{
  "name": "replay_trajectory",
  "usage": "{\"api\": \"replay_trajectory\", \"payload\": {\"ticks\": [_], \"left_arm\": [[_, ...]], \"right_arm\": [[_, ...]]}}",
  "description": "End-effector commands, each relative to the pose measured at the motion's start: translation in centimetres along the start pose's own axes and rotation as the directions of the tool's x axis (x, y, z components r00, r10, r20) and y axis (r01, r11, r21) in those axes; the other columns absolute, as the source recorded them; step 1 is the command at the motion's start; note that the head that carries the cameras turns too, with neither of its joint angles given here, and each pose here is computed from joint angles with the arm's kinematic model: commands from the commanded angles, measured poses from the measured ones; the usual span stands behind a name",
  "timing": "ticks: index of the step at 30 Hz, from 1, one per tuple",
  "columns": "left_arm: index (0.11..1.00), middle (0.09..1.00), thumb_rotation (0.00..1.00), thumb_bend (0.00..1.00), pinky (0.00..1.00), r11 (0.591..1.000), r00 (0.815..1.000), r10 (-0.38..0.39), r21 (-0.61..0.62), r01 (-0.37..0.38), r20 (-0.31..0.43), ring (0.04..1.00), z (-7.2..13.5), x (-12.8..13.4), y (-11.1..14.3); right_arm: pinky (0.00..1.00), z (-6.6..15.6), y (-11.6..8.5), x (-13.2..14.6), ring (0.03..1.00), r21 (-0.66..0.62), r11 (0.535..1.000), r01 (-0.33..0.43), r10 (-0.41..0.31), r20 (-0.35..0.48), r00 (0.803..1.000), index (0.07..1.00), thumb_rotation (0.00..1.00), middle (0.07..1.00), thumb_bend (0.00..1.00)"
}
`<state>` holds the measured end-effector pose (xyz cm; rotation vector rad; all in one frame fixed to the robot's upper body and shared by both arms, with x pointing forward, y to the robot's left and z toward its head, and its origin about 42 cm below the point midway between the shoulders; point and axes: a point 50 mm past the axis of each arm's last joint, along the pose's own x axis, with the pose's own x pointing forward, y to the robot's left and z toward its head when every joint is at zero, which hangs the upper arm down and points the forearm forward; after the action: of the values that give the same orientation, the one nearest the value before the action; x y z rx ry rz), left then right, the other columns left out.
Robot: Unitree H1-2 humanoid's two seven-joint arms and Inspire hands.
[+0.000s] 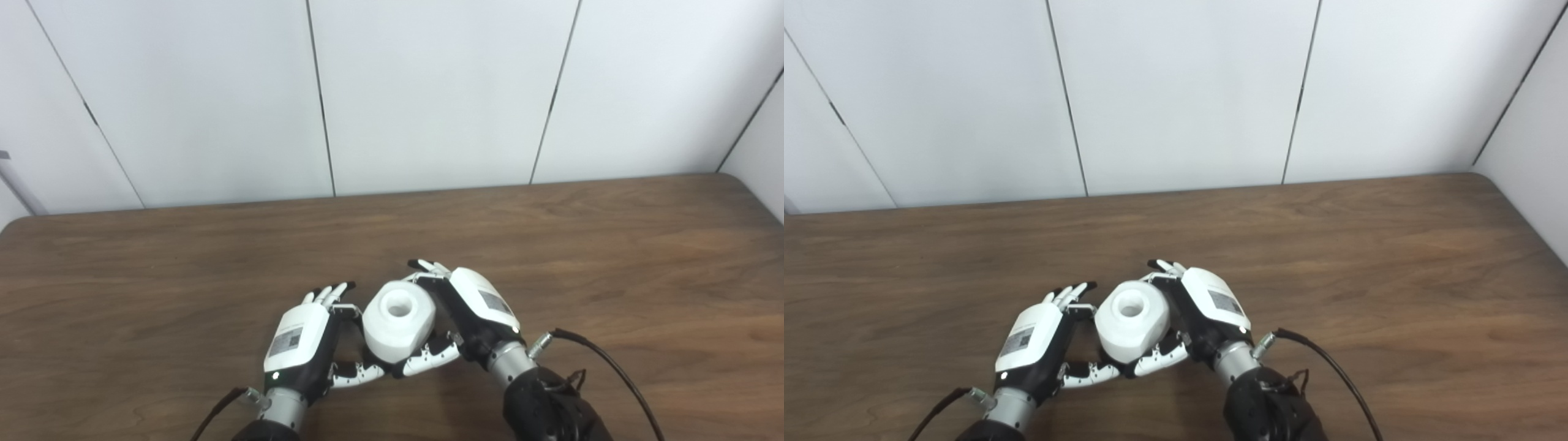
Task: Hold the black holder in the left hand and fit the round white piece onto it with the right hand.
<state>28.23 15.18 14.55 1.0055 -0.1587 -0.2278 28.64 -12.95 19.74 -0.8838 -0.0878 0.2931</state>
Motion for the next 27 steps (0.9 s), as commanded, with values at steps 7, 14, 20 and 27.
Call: {"api": "replay_trajectory", "payload": {"ticks": [7, 14, 20, 27], "left_arm": [[0.483, 0.942, 0.05, 0.51, 1.00, 0.999, 0.997, 0.050, 0.001, -0.050, 0.057, 0.959, 1.4, 1.2, 0.9], [0.483, 0.938, 0.05, 0.51, 1.00, 0.998, 0.997, 0.056, 0.001, -0.056, 0.059, 0.955, 1.5, 1.4, 1.0], [0.483, 0.938, 0.05, 0.52, 1.00, 0.998, 0.997, 0.057, -0.003, -0.057, 0.060, 0.956, 1.4, 1.3, 1.0], [0.483, 0.939, 0.05, 0.52, 1.00, 0.998, 0.997, 0.055, -0.008, -0.055, 0.057, 0.958, 1.4, 1.2, 0.9]], "right_arm": [[0.81, 0.0, 0.8, -1.6, 0.947, -0.038, 0.998, -0.053, 0.055, 0.045, 0.997, 0.481, 0.15, 0.925, 0.50], [0.84, -0.5, 0.6, -2.0, 0.948, -0.044, 0.998, -0.034, 0.038, 0.085, 0.996, 0.480, 0.14, 0.927, 0.50], [0.84, -0.8, 0.6, -2.1, 0.944, -0.047, 0.998, -0.028, 0.033, 0.091, 0.995, 0.481, 0.15, 0.925, 0.50], [0.83, -1.0, 0.6, -1.9, 0.943, -0.044, 0.998, -0.033, 0.037, 0.082, 0.996, 0.481, 0.15, 0.925, 0.50]]}}
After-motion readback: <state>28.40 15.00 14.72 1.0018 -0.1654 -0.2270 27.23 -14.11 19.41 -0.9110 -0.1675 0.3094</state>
